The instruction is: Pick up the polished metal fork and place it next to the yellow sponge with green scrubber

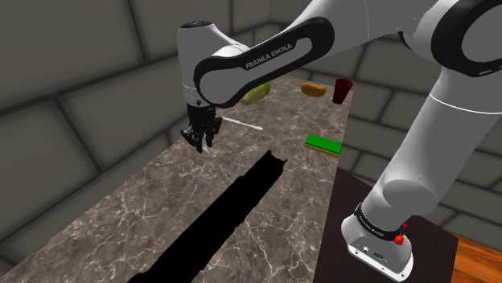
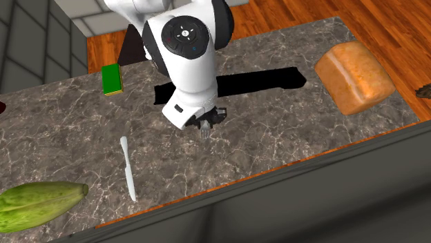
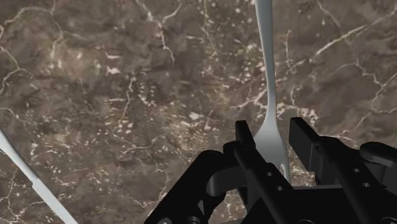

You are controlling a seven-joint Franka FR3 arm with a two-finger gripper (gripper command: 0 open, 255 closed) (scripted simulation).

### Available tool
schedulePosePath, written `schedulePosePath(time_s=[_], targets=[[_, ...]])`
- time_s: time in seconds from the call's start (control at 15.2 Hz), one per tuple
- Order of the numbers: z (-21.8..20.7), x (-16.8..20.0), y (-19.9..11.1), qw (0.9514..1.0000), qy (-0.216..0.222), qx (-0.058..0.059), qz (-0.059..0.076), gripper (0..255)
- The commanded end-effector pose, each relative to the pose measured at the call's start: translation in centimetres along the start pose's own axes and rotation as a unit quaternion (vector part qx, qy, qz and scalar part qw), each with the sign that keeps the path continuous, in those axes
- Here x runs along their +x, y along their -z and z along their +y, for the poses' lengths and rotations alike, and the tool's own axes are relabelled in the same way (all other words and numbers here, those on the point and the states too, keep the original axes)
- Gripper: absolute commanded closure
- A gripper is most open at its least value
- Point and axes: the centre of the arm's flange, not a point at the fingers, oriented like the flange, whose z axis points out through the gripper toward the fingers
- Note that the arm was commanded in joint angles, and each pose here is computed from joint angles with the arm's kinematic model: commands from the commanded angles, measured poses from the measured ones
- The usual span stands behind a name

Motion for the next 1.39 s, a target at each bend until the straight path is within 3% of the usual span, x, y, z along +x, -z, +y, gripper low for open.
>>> schedulePosePath(time_s=[0.0, 1.32], targets=[[2.6, -0.9, 0.4, 1.0, 0.001, 0.0, -0.001, 255], [28.2, -7.1, 1.4, 1.0, 0.001, 0.0, -0.001, 255]])
